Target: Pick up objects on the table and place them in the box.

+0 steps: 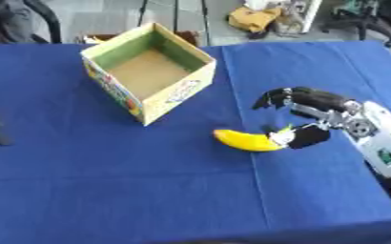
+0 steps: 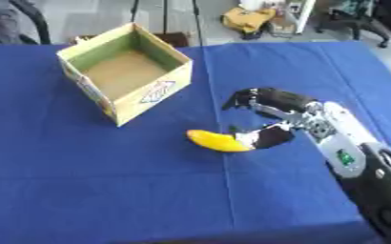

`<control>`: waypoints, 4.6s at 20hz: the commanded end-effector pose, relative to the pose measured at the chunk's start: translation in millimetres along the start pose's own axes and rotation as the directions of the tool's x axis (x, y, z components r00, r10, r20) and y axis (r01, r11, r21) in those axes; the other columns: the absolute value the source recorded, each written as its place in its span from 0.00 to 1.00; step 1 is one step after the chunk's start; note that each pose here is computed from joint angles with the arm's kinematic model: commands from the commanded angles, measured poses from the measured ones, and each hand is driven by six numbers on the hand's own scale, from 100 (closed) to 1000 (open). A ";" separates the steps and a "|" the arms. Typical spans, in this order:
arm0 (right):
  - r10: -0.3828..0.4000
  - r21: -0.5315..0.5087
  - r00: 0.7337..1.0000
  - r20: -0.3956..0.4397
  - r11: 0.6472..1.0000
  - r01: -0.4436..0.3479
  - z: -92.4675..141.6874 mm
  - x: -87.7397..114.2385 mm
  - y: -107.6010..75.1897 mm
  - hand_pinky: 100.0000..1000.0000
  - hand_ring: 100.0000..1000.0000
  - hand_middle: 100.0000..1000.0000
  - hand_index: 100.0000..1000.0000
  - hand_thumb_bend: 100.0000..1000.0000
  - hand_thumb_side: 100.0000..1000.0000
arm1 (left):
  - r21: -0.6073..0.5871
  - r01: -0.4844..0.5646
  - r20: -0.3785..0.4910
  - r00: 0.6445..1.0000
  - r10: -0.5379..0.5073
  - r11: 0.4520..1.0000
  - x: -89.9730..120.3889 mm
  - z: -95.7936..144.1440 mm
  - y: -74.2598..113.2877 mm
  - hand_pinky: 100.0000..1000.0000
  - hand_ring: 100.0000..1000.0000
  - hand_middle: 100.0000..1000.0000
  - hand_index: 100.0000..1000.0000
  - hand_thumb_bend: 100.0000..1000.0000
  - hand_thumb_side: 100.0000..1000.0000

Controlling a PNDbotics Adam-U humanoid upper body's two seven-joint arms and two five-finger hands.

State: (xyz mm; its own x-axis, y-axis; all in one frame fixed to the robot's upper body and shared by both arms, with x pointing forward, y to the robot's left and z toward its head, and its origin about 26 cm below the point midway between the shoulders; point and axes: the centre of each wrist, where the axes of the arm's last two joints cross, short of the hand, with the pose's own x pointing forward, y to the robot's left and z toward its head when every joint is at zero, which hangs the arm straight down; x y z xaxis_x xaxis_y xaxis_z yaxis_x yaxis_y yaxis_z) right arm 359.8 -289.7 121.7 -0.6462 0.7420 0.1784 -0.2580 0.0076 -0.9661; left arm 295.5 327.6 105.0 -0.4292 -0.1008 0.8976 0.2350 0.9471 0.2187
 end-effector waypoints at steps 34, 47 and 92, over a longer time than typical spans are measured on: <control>0.120 0.105 0.992 -0.031 0.988 -0.116 -15.9 -11.0 23.7 0.69 0.79 0.79 0.87 0.00 0.55 | -0.017 0.013 0.014 1.000 -0.012 1.000 4.8 -1.9 1.5 0.48 0.40 0.48 0.61 0.14 1.00; 0.146 0.124 0.989 -0.037 0.982 -0.140 -15.2 -13.6 29.5 0.68 0.75 0.76 0.85 0.00 0.46 | -0.017 0.011 0.015 1.000 -0.010 1.000 4.4 -1.8 1.0 0.48 0.40 0.48 0.61 0.14 1.00; 0.408 -0.022 0.913 0.006 0.913 -0.408 -14.7 0.2 -77.5 0.59 0.53 0.55 0.71 0.00 0.24 | -0.018 0.018 0.016 1.000 -0.018 1.000 6.8 -3.4 2.9 0.48 0.40 0.48 0.61 0.14 1.00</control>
State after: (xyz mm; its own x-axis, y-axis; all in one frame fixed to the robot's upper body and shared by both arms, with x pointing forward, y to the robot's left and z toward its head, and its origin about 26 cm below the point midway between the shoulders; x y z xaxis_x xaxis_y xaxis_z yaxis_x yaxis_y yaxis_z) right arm 391.0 -275.5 175.9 -0.7069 0.6839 -0.1805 -0.0019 -0.2570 -0.9664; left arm 295.8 326.1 104.6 -0.4268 -0.0983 0.8990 0.2460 0.9440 0.2200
